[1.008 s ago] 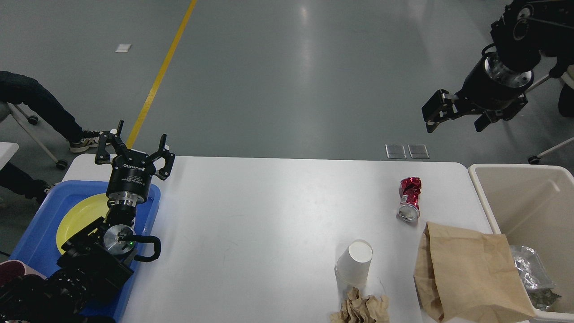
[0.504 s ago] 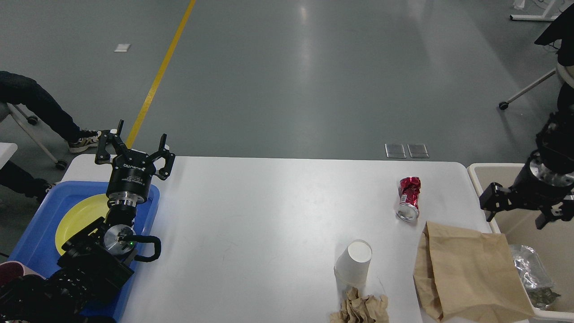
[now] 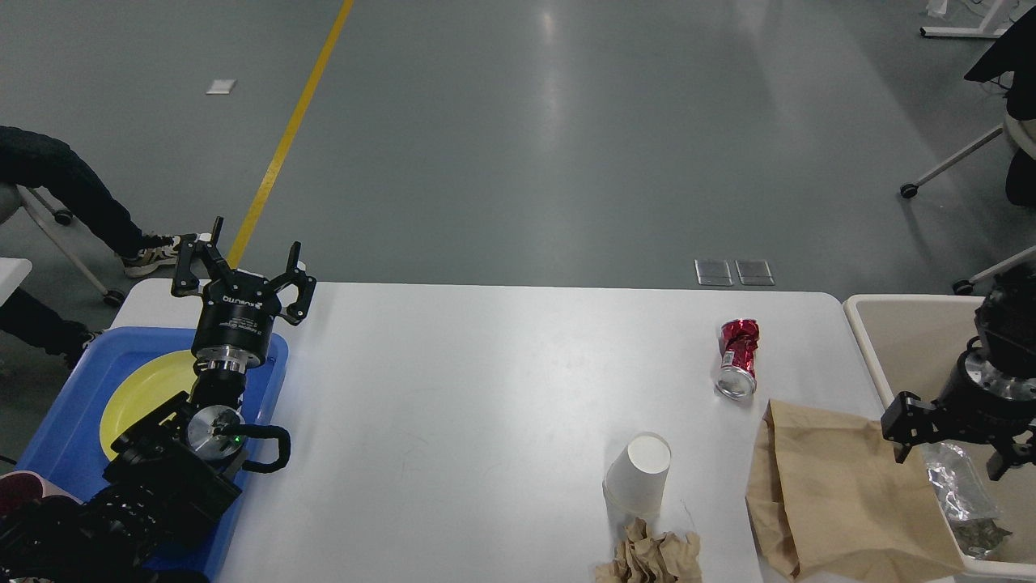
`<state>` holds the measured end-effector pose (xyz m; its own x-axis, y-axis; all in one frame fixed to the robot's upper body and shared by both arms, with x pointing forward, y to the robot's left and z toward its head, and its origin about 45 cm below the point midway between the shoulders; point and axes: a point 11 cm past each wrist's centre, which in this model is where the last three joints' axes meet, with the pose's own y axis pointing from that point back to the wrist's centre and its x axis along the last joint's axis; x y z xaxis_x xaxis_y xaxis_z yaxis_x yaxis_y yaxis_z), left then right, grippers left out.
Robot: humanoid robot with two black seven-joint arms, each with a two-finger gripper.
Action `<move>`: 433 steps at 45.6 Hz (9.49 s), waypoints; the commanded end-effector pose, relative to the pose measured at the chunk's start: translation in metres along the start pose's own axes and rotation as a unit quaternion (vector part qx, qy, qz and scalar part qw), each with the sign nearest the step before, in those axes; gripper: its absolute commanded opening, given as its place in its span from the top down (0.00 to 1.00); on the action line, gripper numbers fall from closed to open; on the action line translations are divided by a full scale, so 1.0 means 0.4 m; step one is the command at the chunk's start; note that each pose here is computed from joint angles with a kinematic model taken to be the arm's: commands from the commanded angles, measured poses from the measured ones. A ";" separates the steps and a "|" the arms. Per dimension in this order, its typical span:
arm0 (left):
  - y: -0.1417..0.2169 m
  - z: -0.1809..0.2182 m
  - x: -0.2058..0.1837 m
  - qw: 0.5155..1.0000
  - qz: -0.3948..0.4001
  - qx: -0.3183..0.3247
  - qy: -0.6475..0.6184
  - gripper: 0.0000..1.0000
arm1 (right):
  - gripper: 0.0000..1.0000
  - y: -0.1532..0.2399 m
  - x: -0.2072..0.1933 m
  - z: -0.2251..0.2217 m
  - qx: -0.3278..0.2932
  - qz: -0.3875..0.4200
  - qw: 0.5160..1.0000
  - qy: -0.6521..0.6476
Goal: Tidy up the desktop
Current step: 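Lower the right gripper onto the brown paper bag and grasp it, then lift the brown paper bag and drop it into the white bin, then swing the right gripper over to the red crushed can, then close the right gripper around the red can, then lift the red can and drop it into the white bin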
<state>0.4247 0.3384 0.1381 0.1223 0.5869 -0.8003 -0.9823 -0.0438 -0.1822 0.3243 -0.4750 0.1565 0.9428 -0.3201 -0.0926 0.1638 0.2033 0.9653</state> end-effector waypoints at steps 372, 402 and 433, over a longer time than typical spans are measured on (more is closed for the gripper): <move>0.002 -0.001 -0.001 1.000 -0.003 0.000 0.002 0.03 | 1.00 0.375 0.202 -0.277 0.281 0.231 0.930 -0.055; 0.002 -0.001 -0.001 1.000 -0.003 0.000 0.002 0.03 | 1.00 0.267 0.234 0.096 0.188 0.312 0.905 -0.219; 0.002 -0.001 -0.001 1.000 -0.003 0.000 0.002 0.03 | 0.01 -0.187 0.067 0.190 0.013 0.322 0.913 -0.250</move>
<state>0.4241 0.3379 0.1380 0.1280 0.5837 -0.8018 -0.9817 -0.0402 -0.1860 0.3174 -0.5684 0.1022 0.5857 -0.5314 0.6121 -0.3944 0.4729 0.7879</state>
